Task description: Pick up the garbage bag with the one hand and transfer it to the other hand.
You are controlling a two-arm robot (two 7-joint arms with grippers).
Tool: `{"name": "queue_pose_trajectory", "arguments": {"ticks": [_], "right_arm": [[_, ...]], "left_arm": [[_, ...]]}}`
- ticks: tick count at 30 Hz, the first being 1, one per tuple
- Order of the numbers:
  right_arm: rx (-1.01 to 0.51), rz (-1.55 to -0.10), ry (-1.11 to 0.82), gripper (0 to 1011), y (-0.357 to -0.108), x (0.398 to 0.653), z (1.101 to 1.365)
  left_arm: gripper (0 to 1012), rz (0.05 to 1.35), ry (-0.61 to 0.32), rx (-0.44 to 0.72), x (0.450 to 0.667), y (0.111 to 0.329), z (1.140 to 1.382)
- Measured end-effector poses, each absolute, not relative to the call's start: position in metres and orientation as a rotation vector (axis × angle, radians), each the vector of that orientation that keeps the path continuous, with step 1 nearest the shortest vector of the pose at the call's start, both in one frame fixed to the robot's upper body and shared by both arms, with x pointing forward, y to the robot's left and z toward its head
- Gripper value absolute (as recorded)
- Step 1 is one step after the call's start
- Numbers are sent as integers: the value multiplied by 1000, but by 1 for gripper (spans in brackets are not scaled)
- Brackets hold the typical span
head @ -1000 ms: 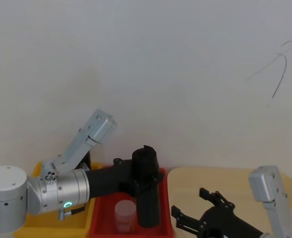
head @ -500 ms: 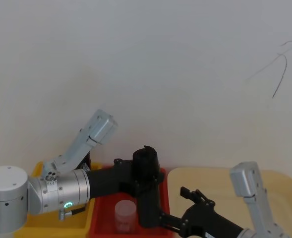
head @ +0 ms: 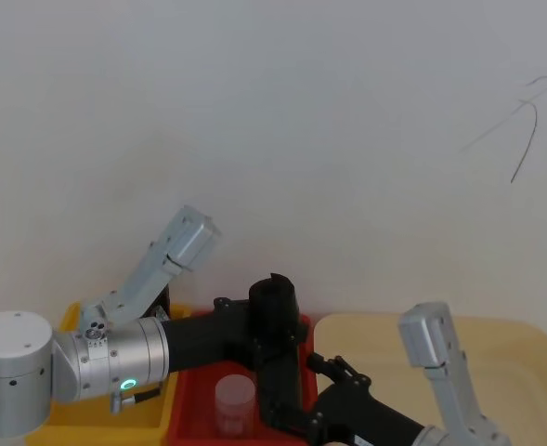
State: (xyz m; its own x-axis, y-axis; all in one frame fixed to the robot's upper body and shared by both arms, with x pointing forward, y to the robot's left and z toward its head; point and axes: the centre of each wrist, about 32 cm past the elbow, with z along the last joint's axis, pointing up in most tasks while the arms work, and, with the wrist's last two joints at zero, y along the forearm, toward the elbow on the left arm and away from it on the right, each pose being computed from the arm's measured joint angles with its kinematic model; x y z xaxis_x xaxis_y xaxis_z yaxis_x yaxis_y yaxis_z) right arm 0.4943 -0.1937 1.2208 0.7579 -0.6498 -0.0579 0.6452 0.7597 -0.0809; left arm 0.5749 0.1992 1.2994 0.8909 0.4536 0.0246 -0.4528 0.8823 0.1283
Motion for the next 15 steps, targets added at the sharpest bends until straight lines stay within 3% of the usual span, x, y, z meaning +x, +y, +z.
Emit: {"name": "queue_pose_trajectory", "arguments": {"ticks": [15], "right_arm": [[-47,-686,107,1001,-183,507,1214]], "left_arm": [[446,472,6,132,575,199,1299]]}}
